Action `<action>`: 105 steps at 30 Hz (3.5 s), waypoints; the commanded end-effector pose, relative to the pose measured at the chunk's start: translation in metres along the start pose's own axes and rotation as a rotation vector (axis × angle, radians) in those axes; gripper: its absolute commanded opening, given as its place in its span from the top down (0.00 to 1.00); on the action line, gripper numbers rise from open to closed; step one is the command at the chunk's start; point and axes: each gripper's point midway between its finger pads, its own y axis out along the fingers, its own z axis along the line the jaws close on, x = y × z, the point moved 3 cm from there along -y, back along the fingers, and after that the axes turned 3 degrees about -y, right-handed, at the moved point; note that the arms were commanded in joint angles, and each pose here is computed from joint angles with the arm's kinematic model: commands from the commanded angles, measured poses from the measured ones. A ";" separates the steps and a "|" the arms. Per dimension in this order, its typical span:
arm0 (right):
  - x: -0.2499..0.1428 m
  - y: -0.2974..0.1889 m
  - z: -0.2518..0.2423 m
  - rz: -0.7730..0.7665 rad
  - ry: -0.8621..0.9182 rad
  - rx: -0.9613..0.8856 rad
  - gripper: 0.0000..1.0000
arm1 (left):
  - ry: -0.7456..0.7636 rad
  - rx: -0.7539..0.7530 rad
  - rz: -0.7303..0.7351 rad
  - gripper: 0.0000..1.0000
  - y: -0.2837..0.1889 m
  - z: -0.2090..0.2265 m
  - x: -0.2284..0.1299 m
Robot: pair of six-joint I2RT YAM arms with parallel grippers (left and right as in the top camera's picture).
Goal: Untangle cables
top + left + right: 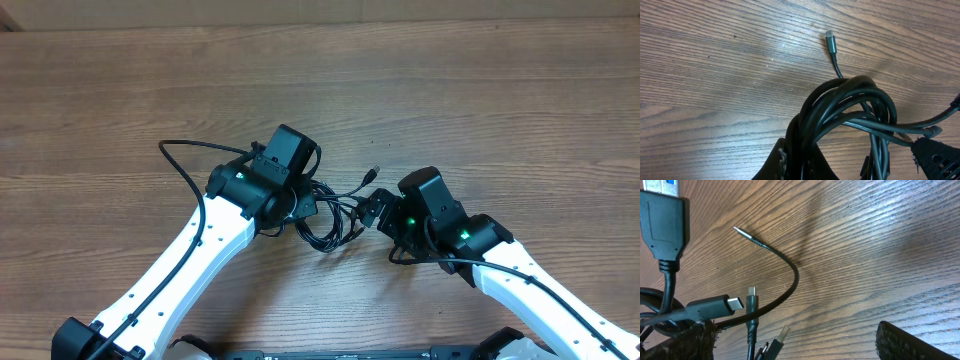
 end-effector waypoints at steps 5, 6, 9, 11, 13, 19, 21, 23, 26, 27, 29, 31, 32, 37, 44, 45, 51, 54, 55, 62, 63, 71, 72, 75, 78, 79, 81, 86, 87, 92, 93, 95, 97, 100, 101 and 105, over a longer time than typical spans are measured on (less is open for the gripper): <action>0.006 -0.003 0.004 -0.024 0.005 0.006 0.00 | 0.024 -0.033 -0.020 0.96 -0.011 -0.004 0.002; 0.006 -0.003 0.004 -0.024 0.005 0.006 0.00 | 0.024 -0.033 -0.020 0.95 -0.011 -0.004 0.002; 0.006 -0.003 0.004 -0.024 0.005 0.006 0.00 | 0.024 -0.033 -0.020 0.96 -0.011 -0.004 0.002; 0.006 -0.003 0.004 -0.024 0.005 0.006 0.00 | 0.024 -0.033 -0.020 0.96 -0.011 -0.004 0.002; 0.006 -0.003 0.004 -0.024 0.005 0.006 0.00 | 0.024 -0.033 -0.020 0.96 -0.011 -0.004 0.002; 0.006 -0.003 0.004 -0.024 0.005 0.006 0.00 | 0.069 -0.028 -0.027 0.96 -0.011 -0.004 0.003; 0.006 -0.003 0.004 -0.024 0.005 0.006 0.00 | 0.092 -0.028 -0.028 0.96 -0.011 -0.004 0.003; 0.006 -0.003 0.004 -0.024 0.005 0.006 0.00 | 0.107 -0.027 -0.028 0.96 -0.011 -0.004 0.003; 0.006 -0.003 0.004 -0.024 0.005 0.006 0.00 | 0.110 -0.028 -0.027 0.96 -0.011 -0.004 0.003; 0.006 -0.003 0.004 -0.024 0.005 0.006 0.00 | 0.110 -0.028 -0.027 0.96 -0.011 -0.004 0.003; 0.006 -0.003 0.004 -0.024 0.005 0.006 0.00 | 0.110 -0.032 -0.022 0.96 -0.011 -0.004 0.002; 0.006 -0.003 0.004 -0.024 0.006 0.006 0.00 | 0.110 -0.033 -0.021 0.96 -0.011 -0.004 0.002; 0.006 -0.003 0.004 -0.025 0.005 0.007 0.00 | 0.110 -0.032 -0.020 0.96 -0.011 -0.004 0.002; 0.009 -0.003 0.008 -0.037 0.002 0.028 0.00 | 0.110 -0.030 -0.019 0.96 -0.011 -0.004 0.002; 0.005 -0.003 0.011 -0.010 0.001 0.044 0.00 | 0.110 -0.030 -0.019 0.96 -0.011 -0.004 0.002; 0.003 -0.003 0.012 0.003 0.001 0.053 0.00 | 0.109 -0.030 -0.019 0.96 -0.011 -0.004 0.002; -0.014 -0.005 0.027 0.128 -0.009 0.153 0.00 | 0.110 -0.030 -0.019 0.96 -0.011 -0.004 0.002; -0.014 -0.007 0.034 0.134 -0.045 0.191 0.00 | 0.136 -0.030 -0.020 0.96 -0.011 -0.004 0.002; -0.014 -0.007 0.035 0.131 -0.063 0.197 0.00 | 0.153 -0.031 -0.021 0.96 -0.011 -0.004 0.002; -0.010 -0.019 0.039 0.121 -0.181 0.257 0.00 | 0.281 -0.077 -0.052 0.96 -0.030 -0.018 0.011; -0.009 -0.022 0.040 0.111 -0.180 0.266 0.00 | 0.291 -0.082 -0.059 0.96 -0.033 -0.020 0.012; -0.002 -0.080 0.054 -0.038 -0.262 0.407 0.00 | 0.331 -0.091 -0.081 0.96 -0.047 -0.025 0.018; -0.002 -0.090 0.056 -0.061 -0.274 0.434 0.00 | 0.331 -0.092 -0.081 0.96 -0.047 -0.025 0.018; -0.002 -0.116 0.056 -0.151 -0.291 0.471 0.00 | 0.331 -0.095 -0.083 0.95 -0.048 -0.026 0.019; 0.004 -0.126 0.040 -0.244 -0.262 0.396 0.00 | 0.331 -0.105 -0.092 0.96 -0.055 -0.029 0.021; 0.008 -0.126 0.028 -0.281 -0.240 0.335 0.00 | 0.333 -0.127 -0.098 0.96 -0.061 -0.034 0.022; 0.007 -0.124 0.024 -0.274 -0.233 0.311 0.00 | 0.330 -0.148 -0.101 0.96 -0.066 -0.038 0.023; 0.002 -0.112 0.025 -0.198 -0.210 0.307 0.00 | 0.239 -0.160 -0.093 0.96 -0.068 -0.039 0.023; 0.001 -0.108 0.025 -0.182 -0.193 0.301 0.00 | 0.223 -0.161 -0.091 0.96 -0.068 -0.039 0.023; -0.002 -0.085 0.037 -0.058 -0.151 0.334 0.16 | 0.148 -0.162 -0.083 0.96 -0.068 -0.039 0.023; -0.003 -0.081 0.043 -0.032 -0.157 0.356 0.21 | 0.143 -0.163 -0.083 0.96 -0.068 -0.039 0.023; -0.005 -0.073 0.052 0.017 -0.168 0.396 0.27 | 0.132 -0.163 -0.082 0.96 -0.068 -0.039 0.023; -0.007 -0.065 0.057 0.065 -0.172 0.415 0.30 | 0.129 -0.160 -0.084 0.96 -0.068 -0.039 0.023; -0.008 -0.053 0.055 0.102 -0.161 0.392 0.28 | 0.155 -0.142 -0.102 0.96 -0.067 -0.036 0.026; -0.008 -0.050 0.054 0.105 -0.164 0.386 0.26 | 0.201 -0.128 -0.115 0.96 -0.067 -0.035 0.027; -0.004 -0.052 0.056 0.077 -0.180 0.393 0.19 | 0.406 -0.068 -0.164 0.96 -0.067 -0.029 0.033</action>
